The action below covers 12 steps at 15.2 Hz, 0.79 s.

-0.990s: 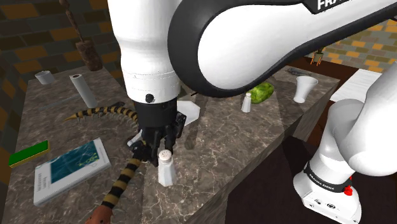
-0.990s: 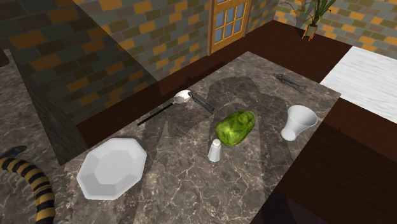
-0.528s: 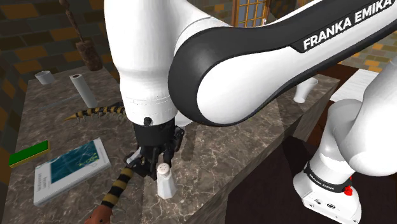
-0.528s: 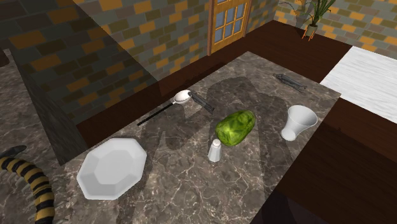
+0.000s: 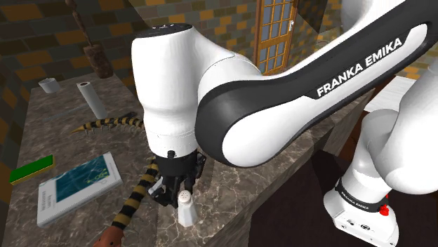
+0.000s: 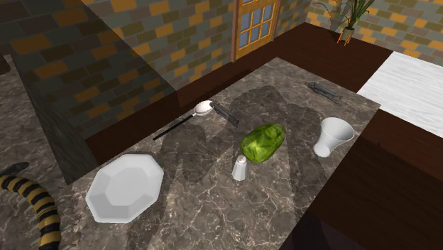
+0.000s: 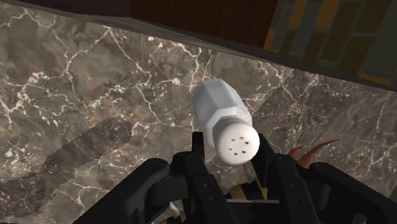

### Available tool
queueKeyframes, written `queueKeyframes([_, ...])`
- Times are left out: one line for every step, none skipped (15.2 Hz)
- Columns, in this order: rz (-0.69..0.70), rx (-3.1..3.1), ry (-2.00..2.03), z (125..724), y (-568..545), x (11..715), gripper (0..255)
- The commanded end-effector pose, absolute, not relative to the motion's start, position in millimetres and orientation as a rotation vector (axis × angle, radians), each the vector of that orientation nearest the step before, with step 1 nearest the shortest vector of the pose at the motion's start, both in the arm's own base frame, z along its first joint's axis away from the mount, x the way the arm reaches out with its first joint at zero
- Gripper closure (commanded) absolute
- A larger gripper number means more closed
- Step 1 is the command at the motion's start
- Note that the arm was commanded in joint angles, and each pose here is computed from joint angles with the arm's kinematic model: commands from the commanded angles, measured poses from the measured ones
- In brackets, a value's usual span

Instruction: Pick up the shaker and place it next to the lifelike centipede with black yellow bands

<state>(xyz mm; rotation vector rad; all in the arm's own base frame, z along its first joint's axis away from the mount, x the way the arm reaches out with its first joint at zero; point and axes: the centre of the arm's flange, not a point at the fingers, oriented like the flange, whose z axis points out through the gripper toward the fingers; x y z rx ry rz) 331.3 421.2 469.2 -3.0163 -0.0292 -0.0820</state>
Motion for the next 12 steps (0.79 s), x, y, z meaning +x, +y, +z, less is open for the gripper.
queueKeyframes([-0.083, -3.016, -0.029, 458.2, 422.2, 331.7, 255])
queueKeyframes([-0.083, -3.016, -0.029, 452.9, 422.2, 331.7, 255])
queueKeyframes([-0.083, -3.016, -0.029, 447.6, 422.2, 331.7, 255])
queueKeyframes([-0.083, -3.016, -0.029, 442.4, 422.2, 331.7, 255])
queueKeyframes([-0.083, -3.016, -0.029, 437.1, 422.2, 331.7, 255])
queueKeyframes([-0.083, -3.016, -0.029, 431.8, 422.2, 331.7, 255])
queueKeyframes([-0.083, -3.016, -0.029, 426.5, 422.2, 331.7, 255])
queueKeyframes([-0.083, -3.016, -0.029, 421.2, 422.2, 331.7, 255])
queueKeyframes([-0.083, -3.016, -0.029, 416.0, 422.2, 331.7, 255])
queueKeyframes([-0.083, -3.016, -0.029, 410.7, 422.2, 331.7, 255])
queueKeyframes([-0.083, -3.016, -0.029, 405.4, 422.2, 331.7, 255])
queueKeyframes([-0.083, -3.016, -0.029, 400.1, 422.2, 331.7, 255])
